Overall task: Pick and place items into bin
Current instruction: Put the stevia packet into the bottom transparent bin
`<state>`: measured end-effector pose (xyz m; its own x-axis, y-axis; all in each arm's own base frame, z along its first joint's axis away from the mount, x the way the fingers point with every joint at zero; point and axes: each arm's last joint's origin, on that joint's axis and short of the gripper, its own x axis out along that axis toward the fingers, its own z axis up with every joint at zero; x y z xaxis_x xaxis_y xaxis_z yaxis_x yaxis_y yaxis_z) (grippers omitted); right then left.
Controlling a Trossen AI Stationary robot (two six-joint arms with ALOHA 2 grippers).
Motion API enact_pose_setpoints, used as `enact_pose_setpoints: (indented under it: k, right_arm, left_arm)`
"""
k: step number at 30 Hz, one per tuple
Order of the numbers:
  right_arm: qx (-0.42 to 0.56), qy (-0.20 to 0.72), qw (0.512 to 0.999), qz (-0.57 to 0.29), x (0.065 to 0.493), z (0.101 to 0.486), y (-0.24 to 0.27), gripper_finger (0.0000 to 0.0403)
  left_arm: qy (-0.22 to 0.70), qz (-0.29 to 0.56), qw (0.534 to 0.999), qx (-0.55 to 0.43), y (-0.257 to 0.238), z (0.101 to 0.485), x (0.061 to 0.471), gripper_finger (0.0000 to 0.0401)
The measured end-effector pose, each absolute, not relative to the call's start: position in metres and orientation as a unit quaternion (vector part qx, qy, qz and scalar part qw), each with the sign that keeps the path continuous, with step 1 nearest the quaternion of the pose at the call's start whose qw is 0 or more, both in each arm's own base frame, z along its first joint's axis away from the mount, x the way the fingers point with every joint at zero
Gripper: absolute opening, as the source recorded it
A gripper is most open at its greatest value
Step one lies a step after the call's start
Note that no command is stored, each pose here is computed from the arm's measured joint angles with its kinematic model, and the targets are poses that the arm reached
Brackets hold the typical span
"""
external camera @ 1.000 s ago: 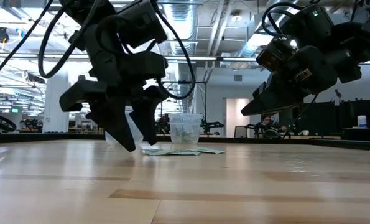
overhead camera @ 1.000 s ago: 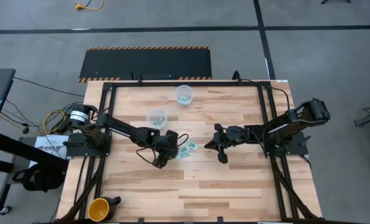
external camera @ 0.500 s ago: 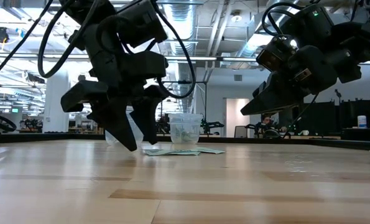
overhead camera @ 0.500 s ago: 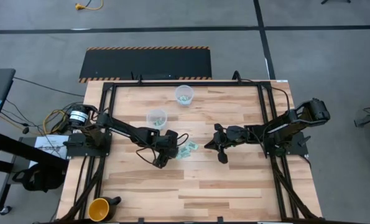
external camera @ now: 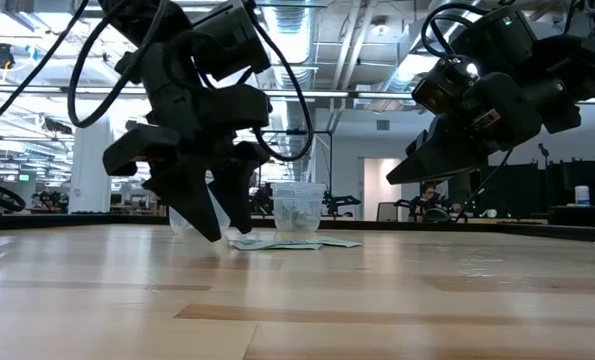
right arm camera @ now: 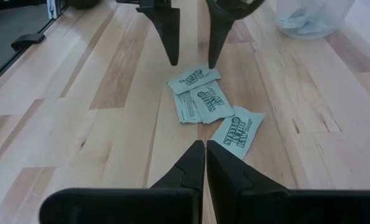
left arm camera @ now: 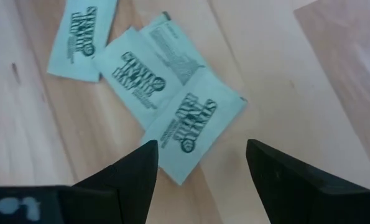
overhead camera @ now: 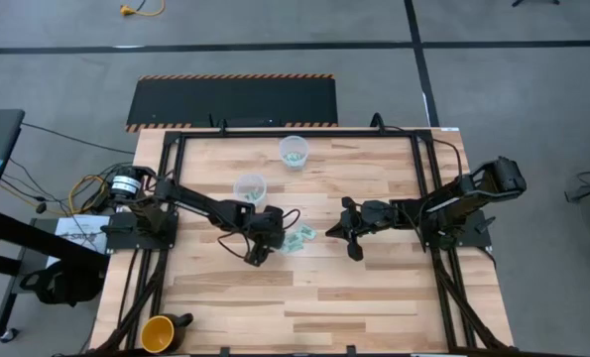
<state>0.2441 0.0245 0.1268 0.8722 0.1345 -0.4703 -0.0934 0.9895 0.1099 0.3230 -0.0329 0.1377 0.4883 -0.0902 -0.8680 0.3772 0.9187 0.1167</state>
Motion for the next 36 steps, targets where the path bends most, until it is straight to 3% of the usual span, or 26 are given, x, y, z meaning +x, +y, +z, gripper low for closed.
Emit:
enact_pose_setpoints:
  k: [36]
  right_arm:
    - [0.042,0.246,0.967,0.059,0.2441,0.1268,0.0245,0.0010]
  left_arm:
    - [0.477,-0.095,0.869,0.092,-0.0308,0.1400,0.3266,0.0236]
